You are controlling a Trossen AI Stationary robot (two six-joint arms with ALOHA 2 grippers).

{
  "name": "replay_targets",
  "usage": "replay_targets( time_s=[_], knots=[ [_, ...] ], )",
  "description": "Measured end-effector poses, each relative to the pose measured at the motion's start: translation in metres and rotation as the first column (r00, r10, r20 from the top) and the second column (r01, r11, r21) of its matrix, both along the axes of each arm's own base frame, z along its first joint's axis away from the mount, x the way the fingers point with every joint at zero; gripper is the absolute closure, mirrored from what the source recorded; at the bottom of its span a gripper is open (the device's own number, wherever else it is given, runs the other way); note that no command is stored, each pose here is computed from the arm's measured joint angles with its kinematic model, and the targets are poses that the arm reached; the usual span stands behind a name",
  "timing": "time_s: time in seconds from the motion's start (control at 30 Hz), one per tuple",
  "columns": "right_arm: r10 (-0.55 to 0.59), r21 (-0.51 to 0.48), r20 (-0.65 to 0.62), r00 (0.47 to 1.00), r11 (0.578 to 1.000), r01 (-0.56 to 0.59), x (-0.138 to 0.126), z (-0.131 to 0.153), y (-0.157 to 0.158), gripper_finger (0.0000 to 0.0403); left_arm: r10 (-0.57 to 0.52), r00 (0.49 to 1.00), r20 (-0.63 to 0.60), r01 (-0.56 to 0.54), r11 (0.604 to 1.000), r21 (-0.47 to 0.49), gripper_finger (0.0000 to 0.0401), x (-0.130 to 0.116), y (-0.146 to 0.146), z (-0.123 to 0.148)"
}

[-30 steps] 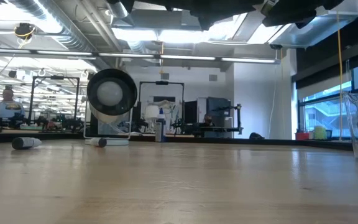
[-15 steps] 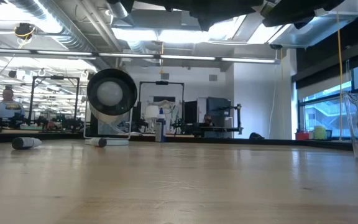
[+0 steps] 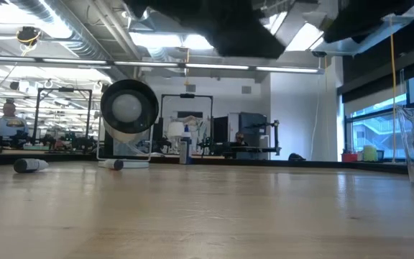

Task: Pick & Place food coloring
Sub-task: Put the small green food coloring bottle into the transparent bin

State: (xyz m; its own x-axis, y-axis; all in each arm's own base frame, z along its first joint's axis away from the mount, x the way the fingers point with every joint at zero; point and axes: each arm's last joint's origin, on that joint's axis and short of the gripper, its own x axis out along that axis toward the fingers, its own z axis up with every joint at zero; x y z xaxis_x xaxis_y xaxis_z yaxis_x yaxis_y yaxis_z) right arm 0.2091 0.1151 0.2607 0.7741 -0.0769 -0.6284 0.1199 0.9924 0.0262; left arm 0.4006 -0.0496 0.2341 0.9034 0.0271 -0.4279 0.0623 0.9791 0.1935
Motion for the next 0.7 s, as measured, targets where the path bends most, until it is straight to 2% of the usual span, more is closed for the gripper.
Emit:
replay_targets(
  time_s=[0.17,0.37,0.5,0.7],
  knots=[
    [0.016,0.174,-0.147,0.989,0.985,0.01,-0.007,0.005,0.002,0.0334,0.02,0.99,-0.138,-0.018,1.0,0.012,0.0227,-0.007,0.001,-0.012],
    [0.016,0.353,-0.31,0.951,0.93,0.1,-0.023,0.006,0.015,0.0335,0.022,0.955,-0.297,-0.013,0.999,0.032,0.023,-0.017,-0.001,-0.024],
    [-0.025,0.411,-0.392,0.92,0.89,0.2,-0.037,0.004,0.026,0.0332,0.027,0.931,-0.365,-0.013,0.999,0.038,0.023,-0.022,-0.001,-0.029],
    [-0.117,0.416,-0.512,0.851,0.833,0.364,-0.058,-0.014,0.035,0.0334,0.056,0.898,-0.436,-0.056,0.998,0.014,0.0227,-0.028,0.0,-0.034]
  ],
)
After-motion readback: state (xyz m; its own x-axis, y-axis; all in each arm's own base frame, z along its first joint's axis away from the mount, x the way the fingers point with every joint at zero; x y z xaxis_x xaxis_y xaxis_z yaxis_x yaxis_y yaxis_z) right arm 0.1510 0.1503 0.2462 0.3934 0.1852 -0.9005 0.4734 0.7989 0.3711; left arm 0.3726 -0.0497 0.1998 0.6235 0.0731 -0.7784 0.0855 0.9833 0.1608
